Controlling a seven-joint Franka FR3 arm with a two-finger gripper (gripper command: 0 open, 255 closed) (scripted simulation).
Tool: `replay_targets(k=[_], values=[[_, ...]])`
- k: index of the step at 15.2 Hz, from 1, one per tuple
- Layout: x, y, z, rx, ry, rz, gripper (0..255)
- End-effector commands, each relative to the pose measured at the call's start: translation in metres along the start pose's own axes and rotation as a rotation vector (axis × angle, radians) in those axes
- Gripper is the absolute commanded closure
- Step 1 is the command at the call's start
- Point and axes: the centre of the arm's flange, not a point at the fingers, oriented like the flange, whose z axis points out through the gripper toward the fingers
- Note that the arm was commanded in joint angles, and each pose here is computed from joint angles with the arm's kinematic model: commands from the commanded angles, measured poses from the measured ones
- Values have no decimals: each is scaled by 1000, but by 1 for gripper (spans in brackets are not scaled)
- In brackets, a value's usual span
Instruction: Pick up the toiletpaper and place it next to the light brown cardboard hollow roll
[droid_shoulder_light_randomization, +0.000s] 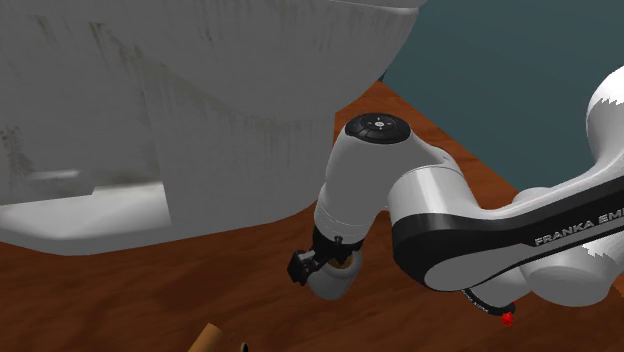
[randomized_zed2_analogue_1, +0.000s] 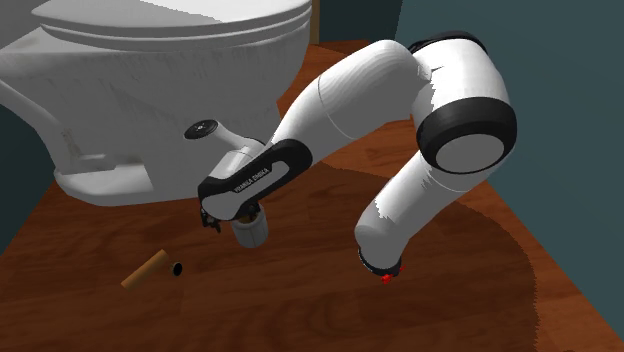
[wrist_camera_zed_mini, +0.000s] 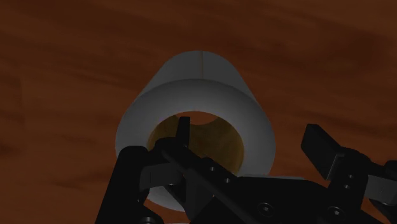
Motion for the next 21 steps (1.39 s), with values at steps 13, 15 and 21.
replay_targets(k=[13, 15, 21], values=[[0, 0, 0, 0, 0, 0, 255], [0, 0, -10, 0, 0, 0, 255], [0, 0, -42, 0, 0, 0, 255]])
